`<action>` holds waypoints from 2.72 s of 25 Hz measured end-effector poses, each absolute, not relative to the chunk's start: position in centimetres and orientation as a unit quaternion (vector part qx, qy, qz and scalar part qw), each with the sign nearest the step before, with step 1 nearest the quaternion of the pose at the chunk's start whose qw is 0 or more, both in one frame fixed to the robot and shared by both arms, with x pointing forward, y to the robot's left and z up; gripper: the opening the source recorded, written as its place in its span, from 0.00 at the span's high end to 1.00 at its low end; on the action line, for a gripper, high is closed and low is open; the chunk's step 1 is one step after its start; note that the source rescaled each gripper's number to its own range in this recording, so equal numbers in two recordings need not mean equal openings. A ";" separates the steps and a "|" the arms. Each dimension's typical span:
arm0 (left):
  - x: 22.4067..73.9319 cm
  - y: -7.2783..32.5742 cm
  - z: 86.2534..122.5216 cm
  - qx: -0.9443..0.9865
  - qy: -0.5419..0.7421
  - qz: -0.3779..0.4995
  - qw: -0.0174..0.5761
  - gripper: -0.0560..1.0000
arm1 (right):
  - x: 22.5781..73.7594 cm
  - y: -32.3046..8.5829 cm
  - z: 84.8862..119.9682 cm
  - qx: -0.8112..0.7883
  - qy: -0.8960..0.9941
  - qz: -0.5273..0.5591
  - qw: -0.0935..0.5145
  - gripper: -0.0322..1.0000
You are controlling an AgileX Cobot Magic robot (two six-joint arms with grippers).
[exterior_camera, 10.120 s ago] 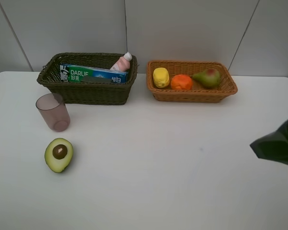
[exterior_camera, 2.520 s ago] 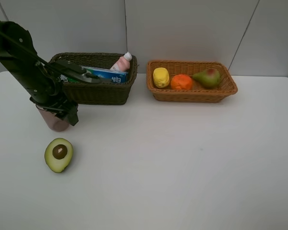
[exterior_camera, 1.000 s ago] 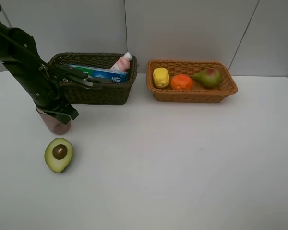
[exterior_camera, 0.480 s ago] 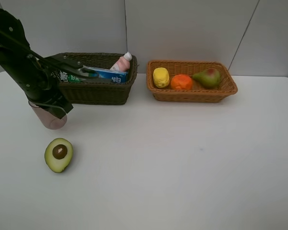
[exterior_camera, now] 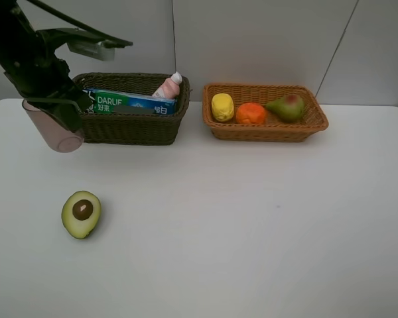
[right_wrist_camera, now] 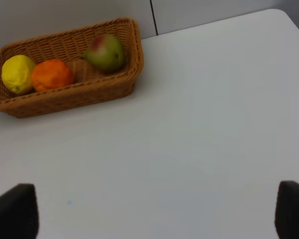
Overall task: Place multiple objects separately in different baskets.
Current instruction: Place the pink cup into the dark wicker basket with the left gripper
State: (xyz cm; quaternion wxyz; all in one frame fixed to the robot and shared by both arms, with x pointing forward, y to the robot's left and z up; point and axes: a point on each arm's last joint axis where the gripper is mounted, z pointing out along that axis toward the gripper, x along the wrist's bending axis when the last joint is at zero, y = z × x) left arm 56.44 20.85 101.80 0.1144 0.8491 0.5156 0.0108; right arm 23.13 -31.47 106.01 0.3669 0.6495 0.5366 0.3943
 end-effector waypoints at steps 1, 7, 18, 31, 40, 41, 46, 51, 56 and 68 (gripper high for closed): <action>56.6 20.8 102.4 0.848 0.517 0.010 0.115 0.94 | 23.1 -31.5 106.0 0.650 0.537 0.394 0.367 0.00; 57.5 20.5 105.1 0.842 0.521 0.028 0.136 0.94 | 23.1 -31.5 106.0 0.650 0.537 0.394 0.367 0.00; 60.0 20.7 106.8 0.831 0.504 0.141 0.189 0.94 | 23.1 -31.5 106.0 0.650 0.537 0.394 0.367 0.00; 64.2 20.1 102.0 0.823 0.492 0.194 0.207 0.94 | 23.1 -31.5 106.0 0.650 0.537 0.394 0.367 0.00; 66.2 20.6 98.2 0.818 0.499 0.200 0.204 0.94 | 23.1 -31.5 106.0 0.650 0.537 0.394 0.367 0.00; 66.4 20.9 97.9 0.817 0.503 0.199 0.202 0.94 | 23.1 -31.5 106.0 0.650 0.537 0.394 0.367 0.00; 66.8 21.7 96.9 0.812 0.514 0.196 0.196 0.94 | 23.1 -31.5 106.0 0.650 0.537 0.394 0.367 0.00; 66.9 21.8 96.9 0.807 0.519 0.197 0.199 0.94 | 23.1 -31.5 106.0 0.650 0.537 0.394 0.367 0.00; 66.9 21.8 96.9 0.802 0.527 0.196 0.203 0.94 | 23.1 -31.5 106.0 0.650 0.537 0.394 0.367 0.00; 66.9 21.8 96.9 0.818 0.502 0.203 0.196 0.10 | 23.1 -31.5 106.0 0.650 0.537 0.394 0.367 0.00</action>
